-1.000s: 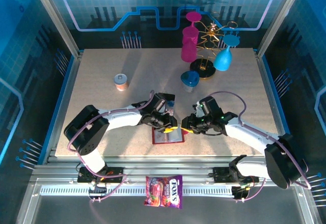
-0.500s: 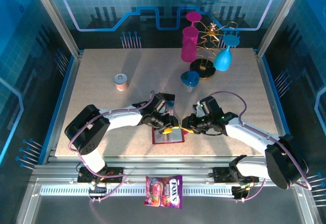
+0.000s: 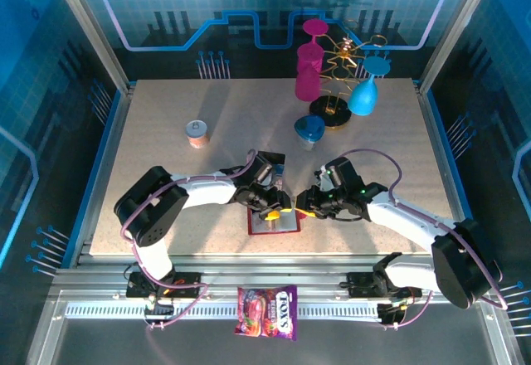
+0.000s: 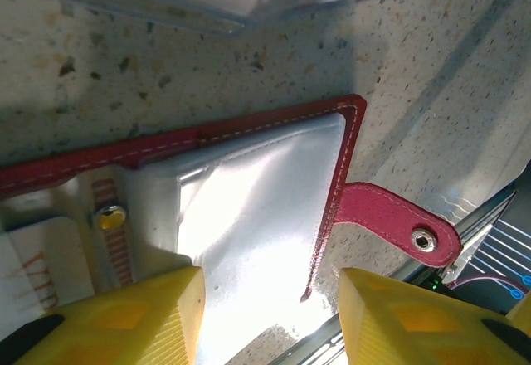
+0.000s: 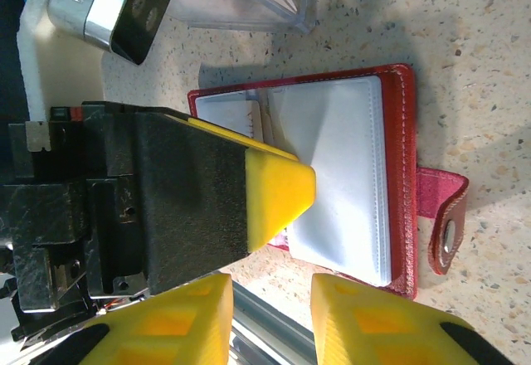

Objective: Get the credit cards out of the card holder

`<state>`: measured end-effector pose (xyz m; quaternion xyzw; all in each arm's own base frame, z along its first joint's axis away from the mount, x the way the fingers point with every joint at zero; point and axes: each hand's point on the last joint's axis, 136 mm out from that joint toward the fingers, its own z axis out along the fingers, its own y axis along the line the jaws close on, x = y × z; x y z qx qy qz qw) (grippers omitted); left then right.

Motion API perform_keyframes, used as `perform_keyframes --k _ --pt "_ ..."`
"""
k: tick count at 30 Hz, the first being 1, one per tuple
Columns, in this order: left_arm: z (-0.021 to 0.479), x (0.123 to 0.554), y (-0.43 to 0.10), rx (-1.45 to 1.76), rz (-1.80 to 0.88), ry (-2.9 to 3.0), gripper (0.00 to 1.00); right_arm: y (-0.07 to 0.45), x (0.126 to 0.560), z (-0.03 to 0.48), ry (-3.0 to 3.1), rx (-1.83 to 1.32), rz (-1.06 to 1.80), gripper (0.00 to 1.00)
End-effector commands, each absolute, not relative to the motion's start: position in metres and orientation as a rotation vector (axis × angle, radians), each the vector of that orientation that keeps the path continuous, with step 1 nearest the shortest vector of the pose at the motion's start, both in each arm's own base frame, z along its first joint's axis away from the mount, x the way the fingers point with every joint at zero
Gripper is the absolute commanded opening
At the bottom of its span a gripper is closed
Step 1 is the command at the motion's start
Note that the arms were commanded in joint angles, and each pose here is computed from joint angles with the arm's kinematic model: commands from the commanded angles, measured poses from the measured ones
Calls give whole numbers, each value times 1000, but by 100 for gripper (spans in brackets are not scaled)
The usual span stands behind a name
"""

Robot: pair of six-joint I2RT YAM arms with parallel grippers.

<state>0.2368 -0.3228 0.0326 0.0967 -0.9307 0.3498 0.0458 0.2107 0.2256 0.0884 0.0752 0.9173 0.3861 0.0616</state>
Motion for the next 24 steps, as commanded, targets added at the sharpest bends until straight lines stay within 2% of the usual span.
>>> perform_keyframes --k 1,11,24 --pt "34 237 -331 260 1085 -2826 48 220 211 88 2776 234 1151 32" --pt "63 242 -328 228 1123 -2884 48 225 216 89 2781 216 1170 32" --pt "68 232 -293 310 1091 -2942 47 241 223 84 2813 175 1189 32"
